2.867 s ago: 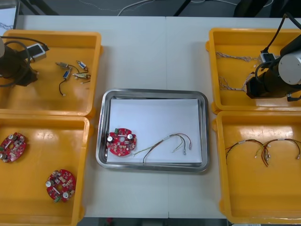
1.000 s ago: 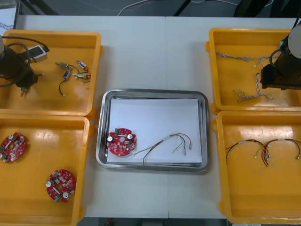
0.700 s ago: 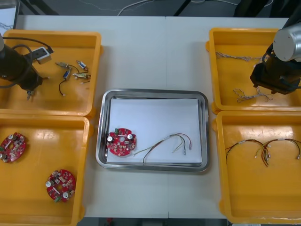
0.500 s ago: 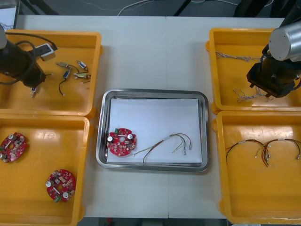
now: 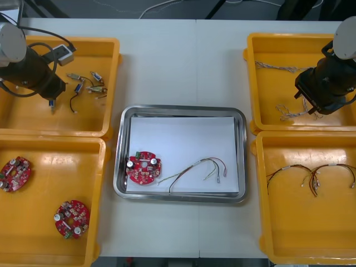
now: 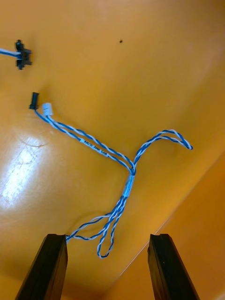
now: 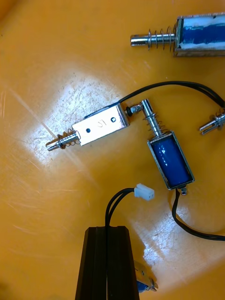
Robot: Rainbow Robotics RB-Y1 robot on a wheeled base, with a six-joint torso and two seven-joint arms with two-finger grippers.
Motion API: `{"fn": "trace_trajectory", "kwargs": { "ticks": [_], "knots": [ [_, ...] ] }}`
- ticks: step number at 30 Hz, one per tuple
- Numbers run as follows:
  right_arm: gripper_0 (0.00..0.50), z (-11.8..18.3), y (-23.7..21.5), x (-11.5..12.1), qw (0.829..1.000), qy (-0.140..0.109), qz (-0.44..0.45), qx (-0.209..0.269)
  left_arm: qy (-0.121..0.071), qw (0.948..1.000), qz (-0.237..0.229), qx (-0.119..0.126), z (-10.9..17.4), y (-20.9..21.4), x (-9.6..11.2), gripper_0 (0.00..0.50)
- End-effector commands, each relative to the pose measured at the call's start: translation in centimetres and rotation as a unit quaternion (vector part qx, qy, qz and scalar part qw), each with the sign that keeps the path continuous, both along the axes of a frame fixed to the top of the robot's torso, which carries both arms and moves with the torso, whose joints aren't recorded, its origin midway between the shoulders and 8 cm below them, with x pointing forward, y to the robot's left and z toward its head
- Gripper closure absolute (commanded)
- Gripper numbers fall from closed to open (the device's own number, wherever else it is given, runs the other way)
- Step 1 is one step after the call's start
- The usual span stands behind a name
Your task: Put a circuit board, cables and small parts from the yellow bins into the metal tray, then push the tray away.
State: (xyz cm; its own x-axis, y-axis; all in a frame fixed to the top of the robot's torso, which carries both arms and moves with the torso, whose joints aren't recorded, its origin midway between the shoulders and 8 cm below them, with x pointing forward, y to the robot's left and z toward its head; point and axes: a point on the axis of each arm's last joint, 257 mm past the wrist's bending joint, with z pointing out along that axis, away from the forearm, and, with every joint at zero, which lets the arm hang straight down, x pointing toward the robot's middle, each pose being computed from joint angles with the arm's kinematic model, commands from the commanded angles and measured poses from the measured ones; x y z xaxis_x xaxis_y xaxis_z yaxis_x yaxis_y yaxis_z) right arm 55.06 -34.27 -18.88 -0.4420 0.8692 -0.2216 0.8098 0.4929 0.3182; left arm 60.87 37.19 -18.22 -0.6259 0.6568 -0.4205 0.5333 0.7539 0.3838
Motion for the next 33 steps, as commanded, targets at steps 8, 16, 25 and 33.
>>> {"fn": "trace_trajectory", "kwargs": {
  "ticks": [8,16,25,33],
  "knots": [
    [0.000,-0.1,0.8,2.7,0.998,-0.009,-0.036,0.047,-0.007,0.9992,-0.032,0.023,-0.8,-0.3,0.1,0.123],
    [0.000,-2.3,0.5,3.3,0.997,-0.008,-0.052,0.059,0.008,0.9998,-0.017,0.006,0.1,0.5,-0.9,0.014],
    [0.000,-3.2,0.9,3.4,0.996,-0.007,-0.054,0.065,0.031,0.9964,0.059,-0.053,0.1,3.7,-3.4,0.000],
    [0.500,-3.3,1.1,3.2,0.997,-0.002,-0.050,0.066,0.026,0.9788,0.163,-0.121,0.4,4.2,-3.5,0.000]
  ]
}}
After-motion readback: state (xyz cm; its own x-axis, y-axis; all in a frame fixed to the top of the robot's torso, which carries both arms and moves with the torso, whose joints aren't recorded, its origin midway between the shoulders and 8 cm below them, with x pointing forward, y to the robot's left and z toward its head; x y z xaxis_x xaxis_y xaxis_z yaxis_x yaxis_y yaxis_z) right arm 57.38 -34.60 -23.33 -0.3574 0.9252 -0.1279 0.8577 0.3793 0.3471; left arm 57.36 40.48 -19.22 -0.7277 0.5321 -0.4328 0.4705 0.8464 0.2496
